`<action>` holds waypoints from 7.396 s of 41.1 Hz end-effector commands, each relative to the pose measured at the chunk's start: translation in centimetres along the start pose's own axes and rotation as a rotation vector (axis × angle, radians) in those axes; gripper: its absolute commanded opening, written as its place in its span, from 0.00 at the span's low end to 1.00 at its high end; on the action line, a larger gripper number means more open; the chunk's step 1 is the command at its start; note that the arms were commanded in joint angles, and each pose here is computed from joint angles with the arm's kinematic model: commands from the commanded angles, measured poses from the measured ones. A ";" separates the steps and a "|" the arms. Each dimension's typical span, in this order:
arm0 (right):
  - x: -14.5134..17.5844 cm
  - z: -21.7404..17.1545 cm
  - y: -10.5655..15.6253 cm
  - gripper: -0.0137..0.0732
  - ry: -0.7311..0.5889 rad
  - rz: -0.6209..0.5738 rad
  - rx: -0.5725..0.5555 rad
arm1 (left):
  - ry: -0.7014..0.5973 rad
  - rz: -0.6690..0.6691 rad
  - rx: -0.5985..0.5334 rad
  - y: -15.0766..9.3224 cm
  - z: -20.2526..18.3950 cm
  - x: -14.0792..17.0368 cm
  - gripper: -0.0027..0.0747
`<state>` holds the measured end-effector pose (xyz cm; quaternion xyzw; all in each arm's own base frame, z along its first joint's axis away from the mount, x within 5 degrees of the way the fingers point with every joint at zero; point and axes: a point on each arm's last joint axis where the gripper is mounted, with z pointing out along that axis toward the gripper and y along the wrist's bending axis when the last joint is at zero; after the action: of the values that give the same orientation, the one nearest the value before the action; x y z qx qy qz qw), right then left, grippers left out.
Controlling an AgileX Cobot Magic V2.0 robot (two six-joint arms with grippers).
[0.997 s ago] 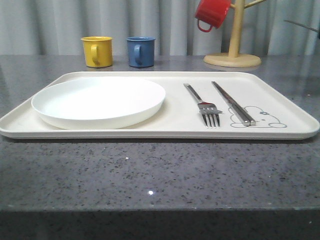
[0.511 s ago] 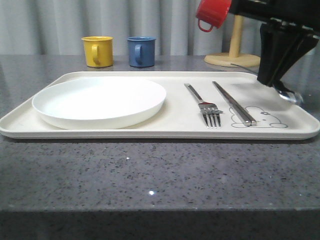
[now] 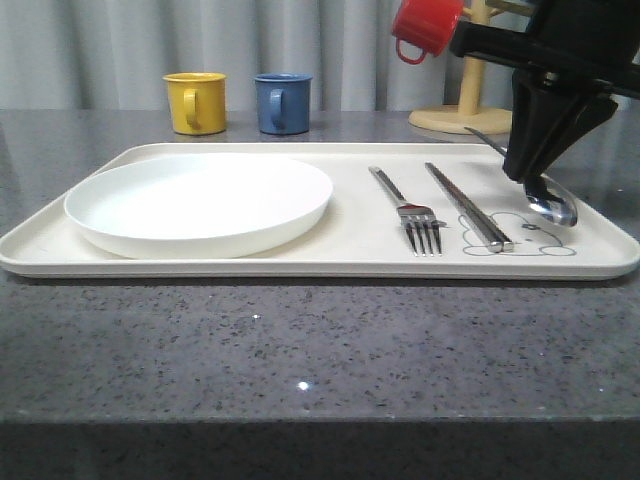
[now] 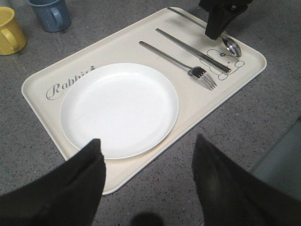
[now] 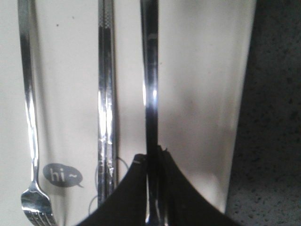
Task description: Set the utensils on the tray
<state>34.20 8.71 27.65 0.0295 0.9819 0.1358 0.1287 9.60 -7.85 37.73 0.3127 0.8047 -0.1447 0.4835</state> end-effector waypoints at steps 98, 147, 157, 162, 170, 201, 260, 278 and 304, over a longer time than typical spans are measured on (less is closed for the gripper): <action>21.2 -17.7 -1.4 0.08 -0.619 -0.529 -0.121 | -0.100 0.014 0.020 -0.2 -0.6 -1.3 0.01; 21.1 -17.9 -1.3 0.08 -0.645 -0.528 -0.126 | -0.542 -0.105 -0.403 1.4 -4.0 9.2 0.01; 21.1 -17.9 -1.3 0.08 -0.645 -0.528 -0.126 | -0.635 -0.221 -0.576 1.7 -1.1 15.0 0.01; 21.1 -17.9 -1.3 0.08 -0.645 -0.528 -0.126 | -0.610 -0.238 -0.635 1.9 -0.4 16.6 0.01; 21.1 -17.8 -1.3 0.08 -0.644 -0.528 -0.126 | -0.610 -0.246 -0.681 2.1 0.5 18.0 0.01; 21.1 -17.8 -1.3 0.08 -0.643 -0.528 -0.126 | -0.589 -0.089 -0.728 2.1 0.7 18.1 0.01; 21.6 -17.4 -2.6 0.08 -0.798 -0.489 -0.081 | -0.594 -0.108 -0.726 2.2 0.7 18.2 0.01; 27.4 -8.4 -8.8 0.08 -1.269 -0.269 0.056 | -0.594 -0.108 -0.726 2.2 0.7 18.2 0.01; 28.5 -3.5 -11.0 0.08 -1.427 -0.206 0.125 | -0.594 -0.108 -0.726 2.2 0.7 18.2 0.01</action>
<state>5.68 0.01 19.96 0.0242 0.7021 0.0230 0.7113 5.63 0.04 20.78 0.0308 0.6861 0.0380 0.7259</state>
